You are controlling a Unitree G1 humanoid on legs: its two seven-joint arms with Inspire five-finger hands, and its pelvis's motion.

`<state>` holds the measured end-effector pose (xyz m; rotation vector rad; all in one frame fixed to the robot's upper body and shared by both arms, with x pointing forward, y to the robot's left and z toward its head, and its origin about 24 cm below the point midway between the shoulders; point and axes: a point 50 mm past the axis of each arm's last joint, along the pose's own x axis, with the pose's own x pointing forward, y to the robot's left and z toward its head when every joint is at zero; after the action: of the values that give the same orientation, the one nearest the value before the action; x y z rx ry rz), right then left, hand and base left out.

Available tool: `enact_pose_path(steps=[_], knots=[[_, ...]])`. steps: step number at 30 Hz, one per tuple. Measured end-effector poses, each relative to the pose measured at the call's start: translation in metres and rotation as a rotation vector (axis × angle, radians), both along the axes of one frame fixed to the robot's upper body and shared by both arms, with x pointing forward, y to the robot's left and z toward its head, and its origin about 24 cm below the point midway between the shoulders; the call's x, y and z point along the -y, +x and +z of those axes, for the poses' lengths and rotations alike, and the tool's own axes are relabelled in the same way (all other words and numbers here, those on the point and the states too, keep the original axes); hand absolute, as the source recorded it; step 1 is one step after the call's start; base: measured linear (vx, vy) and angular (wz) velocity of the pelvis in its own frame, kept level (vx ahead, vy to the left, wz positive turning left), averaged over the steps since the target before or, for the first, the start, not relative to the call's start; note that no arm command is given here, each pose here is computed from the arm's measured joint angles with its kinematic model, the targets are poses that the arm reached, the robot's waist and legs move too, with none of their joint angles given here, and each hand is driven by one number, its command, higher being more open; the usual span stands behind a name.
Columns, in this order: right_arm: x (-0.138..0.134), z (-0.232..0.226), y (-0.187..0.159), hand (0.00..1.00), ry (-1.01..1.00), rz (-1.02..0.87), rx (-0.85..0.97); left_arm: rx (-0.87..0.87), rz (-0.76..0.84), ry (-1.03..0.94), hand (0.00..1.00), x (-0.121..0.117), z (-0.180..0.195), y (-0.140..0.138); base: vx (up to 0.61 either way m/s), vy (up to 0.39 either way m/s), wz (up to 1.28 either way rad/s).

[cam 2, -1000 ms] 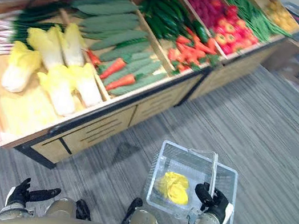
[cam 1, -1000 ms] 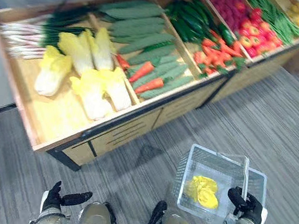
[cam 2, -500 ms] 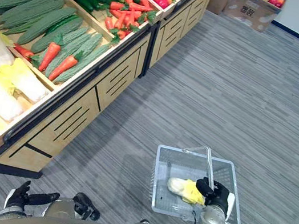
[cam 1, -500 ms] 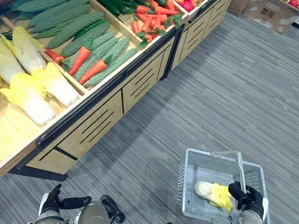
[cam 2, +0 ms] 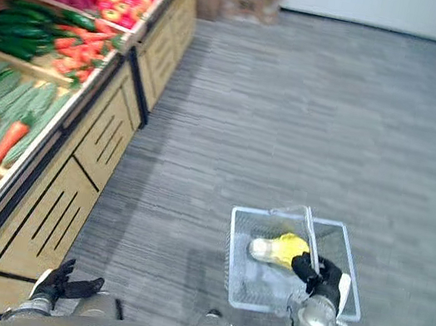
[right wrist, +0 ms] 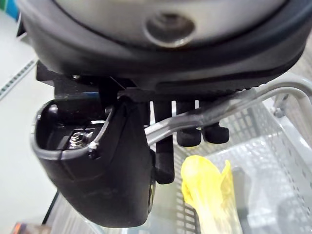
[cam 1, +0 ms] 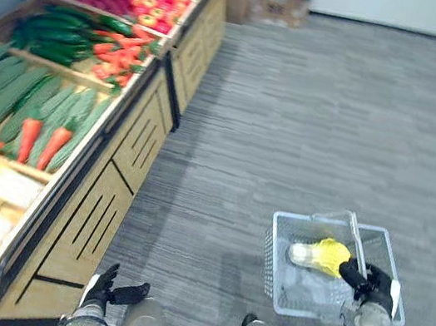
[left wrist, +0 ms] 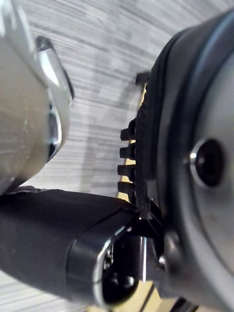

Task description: Pick vegetable in the basket

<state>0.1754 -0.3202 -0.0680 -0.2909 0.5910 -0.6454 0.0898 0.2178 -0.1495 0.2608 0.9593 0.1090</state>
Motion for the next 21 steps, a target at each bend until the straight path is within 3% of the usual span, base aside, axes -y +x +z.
enact_pose_path(steps=[3,7,12,15,21], knots=[[0.001,0.001,0.000,0.00,-0.003,0.020,-0.006,-0.011,-0.115,0.042,1.00,0.003,0.000,0.002,0.07,0.165,-1.00],[0.000,0.001,-0.001,0.00,-0.009,0.044,-0.016,0.000,-0.221,0.172,1.00,-0.012,0.007,0.009,0.18,0.089,-0.53],[0.008,0.011,-0.001,0.00,-0.050,0.066,0.013,-0.217,-0.512,0.341,1.00,-0.003,-0.008,-0.020,0.16,0.122,-0.33],[0.007,0.009,-0.004,0.00,-0.049,0.066,0.012,-0.239,-0.437,0.353,1.00,-0.005,-0.009,-0.028,0.12,0.087,0.11],[-0.002,0.003,-0.004,0.00,-0.005,0.044,0.023,-0.208,-0.058,0.256,1.00,-0.015,-0.007,-0.033,0.08,0.086,-0.10]])
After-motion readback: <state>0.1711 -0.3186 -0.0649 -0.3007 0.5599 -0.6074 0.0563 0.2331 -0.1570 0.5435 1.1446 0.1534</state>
